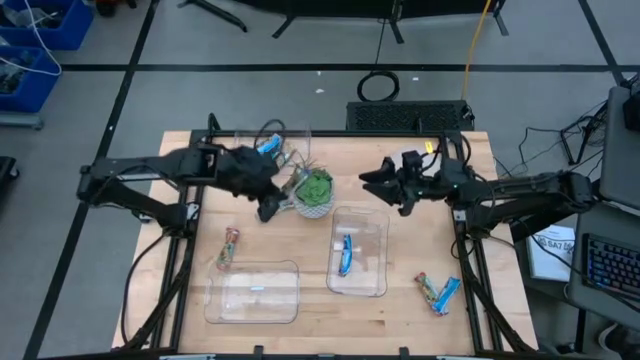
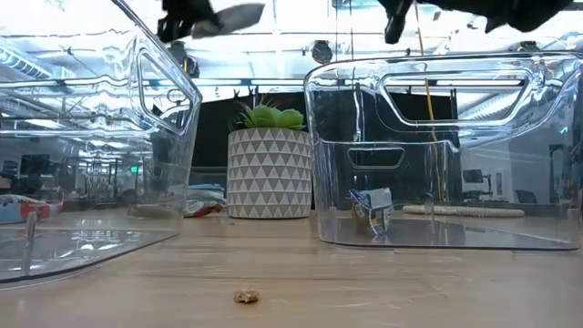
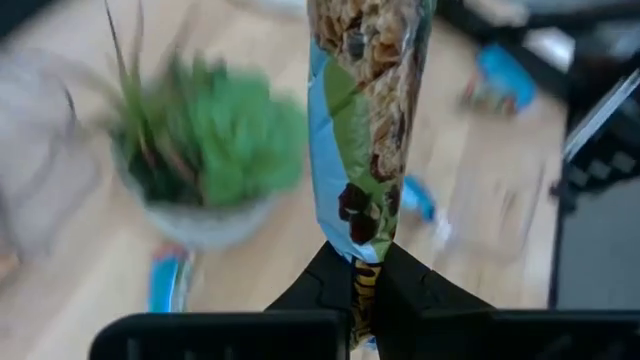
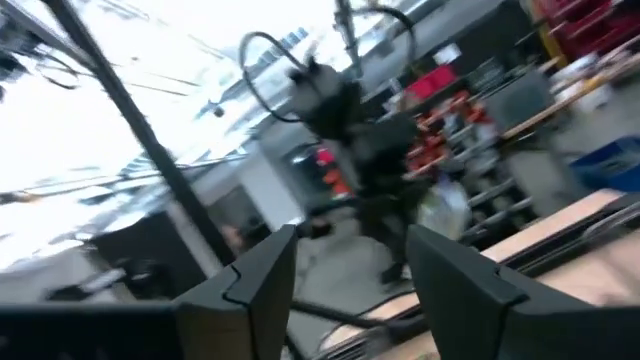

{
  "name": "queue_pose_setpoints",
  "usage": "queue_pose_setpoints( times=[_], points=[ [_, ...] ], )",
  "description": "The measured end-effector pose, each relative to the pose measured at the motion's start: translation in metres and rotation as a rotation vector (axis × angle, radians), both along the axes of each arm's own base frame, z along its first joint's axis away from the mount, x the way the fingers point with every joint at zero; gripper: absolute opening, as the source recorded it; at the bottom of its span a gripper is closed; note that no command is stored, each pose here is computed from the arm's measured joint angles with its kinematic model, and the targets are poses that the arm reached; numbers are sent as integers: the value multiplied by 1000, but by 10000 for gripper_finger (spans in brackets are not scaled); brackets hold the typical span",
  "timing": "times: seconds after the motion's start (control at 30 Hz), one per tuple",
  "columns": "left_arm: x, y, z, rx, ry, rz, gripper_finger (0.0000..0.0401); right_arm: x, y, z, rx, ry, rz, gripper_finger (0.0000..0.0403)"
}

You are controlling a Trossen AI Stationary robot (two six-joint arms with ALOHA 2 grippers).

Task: Pick and place Granola Bars by type
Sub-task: Put the top blue granola bar into the middle transparent bin

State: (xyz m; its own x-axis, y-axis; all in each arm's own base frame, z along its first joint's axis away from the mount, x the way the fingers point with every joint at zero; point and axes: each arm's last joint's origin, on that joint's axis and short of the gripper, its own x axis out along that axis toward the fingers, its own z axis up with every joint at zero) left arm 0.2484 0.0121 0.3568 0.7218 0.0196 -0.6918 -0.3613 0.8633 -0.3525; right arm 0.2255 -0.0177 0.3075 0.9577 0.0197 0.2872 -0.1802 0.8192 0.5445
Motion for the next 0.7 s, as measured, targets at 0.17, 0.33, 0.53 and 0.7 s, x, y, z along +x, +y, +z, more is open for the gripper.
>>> queue_pose_setpoints(
  times=[0.17, 0.33, 0.53, 0.7],
  points=[
    [15, 3, 29, 63, -148, 16, 16, 13, -4, 16, -92, 17, -87, 173],
    [42, 9, 32, 94, -255, 43, 16, 22, -8, 22, -103, 31, -128, 166],
    [81, 11, 13, 84, -235, -15, 15, 29, -12, 15, -77, 70, -136, 160],
    [102, 10, 5, 40, -294, -80, 16, 34, -15, 6, -66, 118, -139, 159]
  ],
)
